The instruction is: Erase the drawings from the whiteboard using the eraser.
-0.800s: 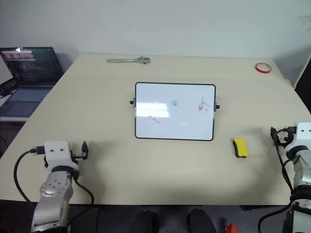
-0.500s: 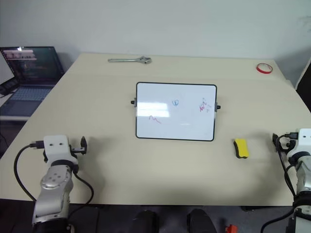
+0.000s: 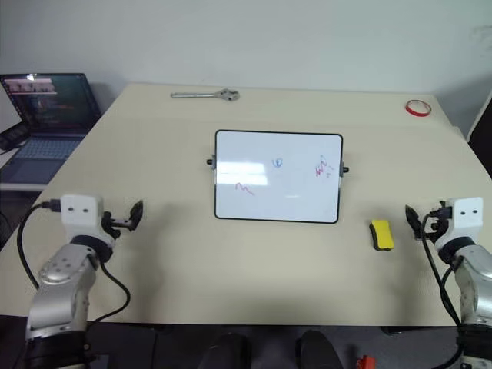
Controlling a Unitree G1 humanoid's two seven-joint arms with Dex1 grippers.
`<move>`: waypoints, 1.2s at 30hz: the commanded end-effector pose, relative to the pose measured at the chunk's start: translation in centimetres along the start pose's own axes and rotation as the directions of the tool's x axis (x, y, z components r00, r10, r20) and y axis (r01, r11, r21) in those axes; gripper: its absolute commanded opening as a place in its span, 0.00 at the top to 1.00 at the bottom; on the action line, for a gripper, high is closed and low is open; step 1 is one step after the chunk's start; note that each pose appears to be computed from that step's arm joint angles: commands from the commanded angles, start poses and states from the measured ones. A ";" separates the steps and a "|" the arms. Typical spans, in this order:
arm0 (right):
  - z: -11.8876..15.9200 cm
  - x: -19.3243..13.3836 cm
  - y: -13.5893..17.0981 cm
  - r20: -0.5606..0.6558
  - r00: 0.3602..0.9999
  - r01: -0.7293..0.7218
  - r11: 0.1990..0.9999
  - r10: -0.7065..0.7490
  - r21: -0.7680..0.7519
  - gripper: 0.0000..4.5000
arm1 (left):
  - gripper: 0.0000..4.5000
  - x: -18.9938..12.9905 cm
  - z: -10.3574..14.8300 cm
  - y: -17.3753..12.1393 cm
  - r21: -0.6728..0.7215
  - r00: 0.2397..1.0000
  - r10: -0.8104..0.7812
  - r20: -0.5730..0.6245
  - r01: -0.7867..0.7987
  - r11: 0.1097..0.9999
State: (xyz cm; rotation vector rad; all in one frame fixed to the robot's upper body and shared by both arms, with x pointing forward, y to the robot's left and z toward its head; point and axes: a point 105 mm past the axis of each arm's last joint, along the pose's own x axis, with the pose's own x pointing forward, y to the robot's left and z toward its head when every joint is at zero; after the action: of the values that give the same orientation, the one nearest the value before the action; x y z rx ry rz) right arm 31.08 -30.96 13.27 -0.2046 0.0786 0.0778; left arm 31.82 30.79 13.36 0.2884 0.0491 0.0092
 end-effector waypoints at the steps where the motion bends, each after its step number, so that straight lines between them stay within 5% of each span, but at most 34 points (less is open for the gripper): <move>1: 2.8 -0.9 2.3 0.019 0.997 -0.068 0.997 0.069 -0.029 0.01 | 0.00 -0.5 5.2 -0.4 0.063 0.981 -0.144 0.126 0.137 0.989; 5: 2.8 -2.2 2.9 -0.061 0.995 -0.088 0.995 0.085 -0.056 0.01 | 0.00 -1.1 7.5 -3.6 0.151 0.906 -0.404 0.127 0.385 0.910; 11: 3.8 -4.4 3.4 -0.175 0.976 -0.118 0.991 0.127 0.061 0.01 | 0.00 -1.6 12.1 -9.1 0.308 0.629 -0.775 0.058 0.727 0.613; 16: 3.9 -4.3 4.9 -0.223 0.963 -0.113 0.979 0.150 0.169 0.01 | 0.00 -3.2 13.6 -12.5 0.306 0.377 -0.926 0.015 0.880 0.363; 21: 2.5 -3.4 4.7 -0.273 0.959 -0.029 0.988 0.070 0.152 0.01 | 0.00 -3.3 13.7 -15.3 0.347 0.219 -0.975 -0.024 0.917 0.197; 26: 1.7 -2.6 4.9 -0.289 0.956 -0.007 0.991 0.045 0.131 0.01 | 0.00 -3.4 13.4 -16.6 0.356 0.159 -0.987 -0.030 0.924 0.138; 36: 0.5 -1.9 5.2 -0.264 0.964 0.035 0.991 0.001 0.130 0.01 | 0.00 -2.9 12.6 -16.3 0.350 0.208 -0.978 -0.011 0.917 0.191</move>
State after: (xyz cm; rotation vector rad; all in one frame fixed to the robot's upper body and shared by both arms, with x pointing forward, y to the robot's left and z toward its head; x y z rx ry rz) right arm 28.70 -25.27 12.55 -0.0775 0.3776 0.0644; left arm 29.52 11.34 20.02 0.4972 0.0549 -1.4002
